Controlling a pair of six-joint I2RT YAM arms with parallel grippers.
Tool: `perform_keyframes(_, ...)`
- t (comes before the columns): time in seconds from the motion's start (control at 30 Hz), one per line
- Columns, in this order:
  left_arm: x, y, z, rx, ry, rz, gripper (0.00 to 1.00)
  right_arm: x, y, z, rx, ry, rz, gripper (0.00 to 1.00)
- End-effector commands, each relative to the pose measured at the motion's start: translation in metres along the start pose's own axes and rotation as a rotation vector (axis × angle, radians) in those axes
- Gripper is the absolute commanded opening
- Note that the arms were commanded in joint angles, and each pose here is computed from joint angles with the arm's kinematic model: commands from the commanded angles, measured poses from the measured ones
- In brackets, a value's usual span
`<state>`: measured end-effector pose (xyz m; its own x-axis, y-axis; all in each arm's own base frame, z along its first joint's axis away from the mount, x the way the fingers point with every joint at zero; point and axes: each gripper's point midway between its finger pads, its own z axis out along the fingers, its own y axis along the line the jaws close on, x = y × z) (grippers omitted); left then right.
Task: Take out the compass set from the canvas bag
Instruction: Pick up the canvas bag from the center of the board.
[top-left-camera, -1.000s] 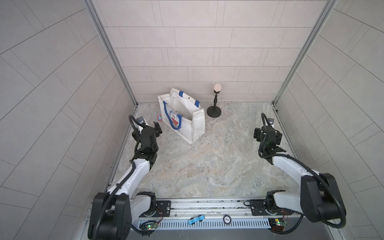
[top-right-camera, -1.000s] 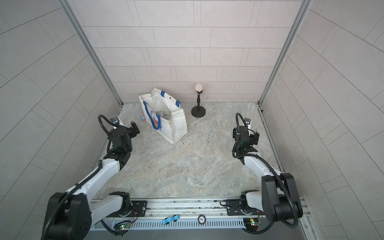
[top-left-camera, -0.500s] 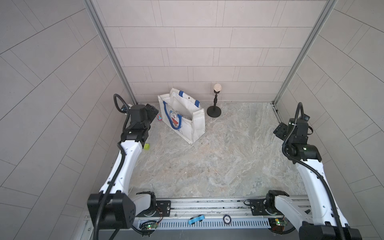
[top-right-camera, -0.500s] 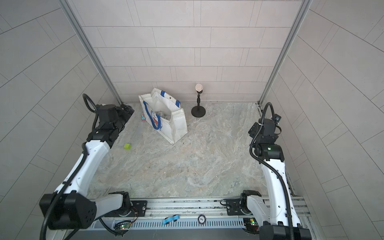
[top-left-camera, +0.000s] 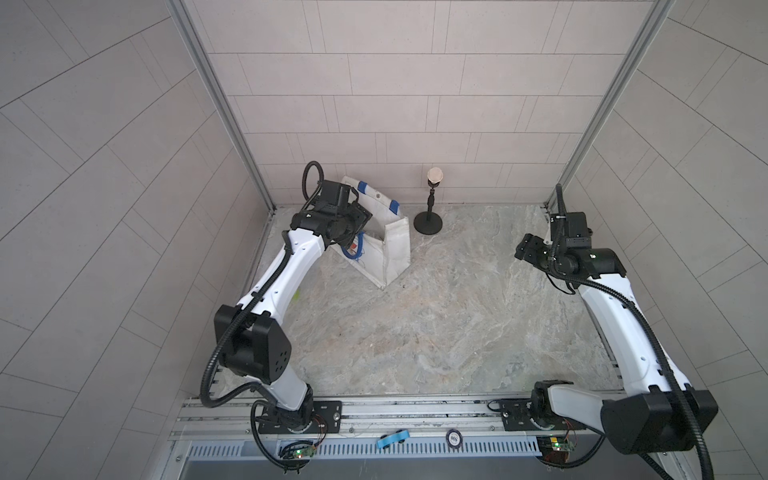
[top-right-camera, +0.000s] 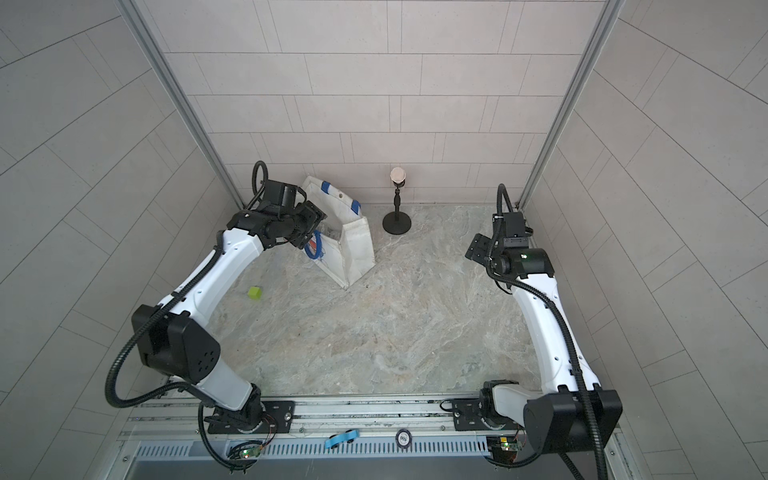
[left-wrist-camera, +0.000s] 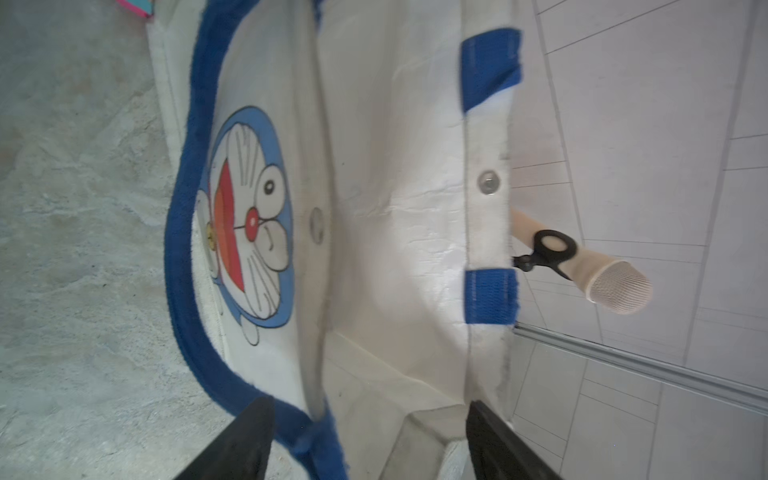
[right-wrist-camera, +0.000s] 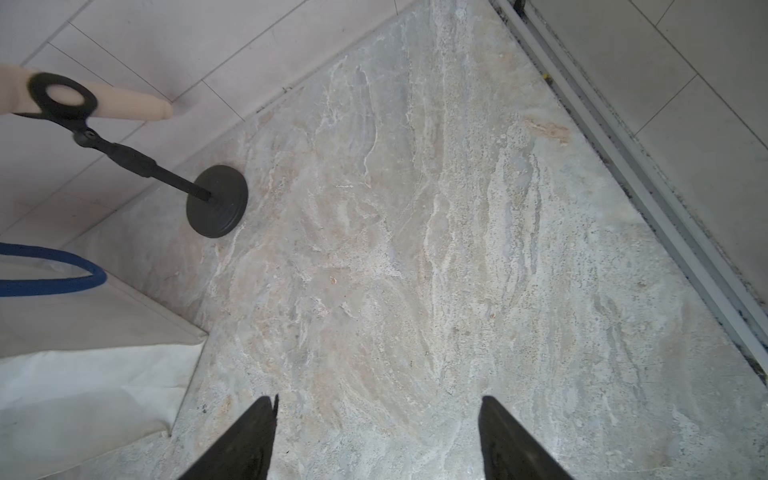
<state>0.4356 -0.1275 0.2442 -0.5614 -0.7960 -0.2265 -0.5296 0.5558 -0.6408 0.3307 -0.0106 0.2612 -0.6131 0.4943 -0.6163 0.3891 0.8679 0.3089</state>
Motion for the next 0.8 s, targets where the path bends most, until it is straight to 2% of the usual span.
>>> perform_keyframes(0.0, -0.005, 0.02, -0.006, -0.1, -0.018, -0.071, 0.79, -0.003, 0.004, -0.005, 0.02, 0.015, -0.025, 0.76)
perform_keyframes(0.17, -0.017, 0.019, 0.011, -0.104, -0.044, -0.081, 0.76, 0.003, 0.022, -0.001, -0.015, 0.021, -0.11, 0.77)
perform_keyframes(0.3, -0.032, 0.014, 0.029, -0.107, -0.054, -0.061, 0.66, 0.004, 0.042, -0.001, -0.015, 0.023, -0.188, 0.72)
perform_keyframes(0.4, -0.038, 0.004, 0.039, -0.088, -0.042, -0.025, 0.43, 0.002, 0.048, -0.003, 0.035, 0.034, -0.211, 0.7)
perform_keyframes(0.5, -0.033, -0.009, 0.046, -0.066, 0.032, 0.026, 0.08, -0.001, 0.042, -0.005, 0.085, 0.048, -0.182, 0.76)
perform_keyframes(0.53, -0.031, -0.011, 0.045, -0.069, 0.061, 0.048, 0.0, -0.003, 0.036, -0.008, 0.118, 0.04, -0.153, 0.77)
perform_keyframes(0.63, -0.03, -0.02, 0.029, -0.079, 0.089, 0.146, 0.0, -0.007, 0.022, -0.022, 0.16, -0.018, -0.099, 0.81)
perform_keyframes(0.67, -0.032, -0.025, 0.021, -0.076, 0.086, 0.179, 0.0, -0.006, 0.027, -0.024, 0.102, -0.041, -0.101, 0.82)
perform_keyframes(0.7, -0.033, -0.029, 0.013, -0.071, 0.086, 0.214, 0.0, -0.005, 0.037, -0.025, 0.021, -0.057, -0.125, 0.87)
perform_keyframes(0.73, -0.035, -0.036, 0.002, -0.058, 0.079, 0.252, 0.0, -0.002, 0.048, -0.03, -0.068, -0.064, -0.142, 1.0)
perform_keyframes(0.77, -0.036, -0.04, -0.005, -0.056, 0.079, 0.284, 0.0, -0.001, 0.054, -0.033, -0.111, -0.066, -0.154, 1.0)
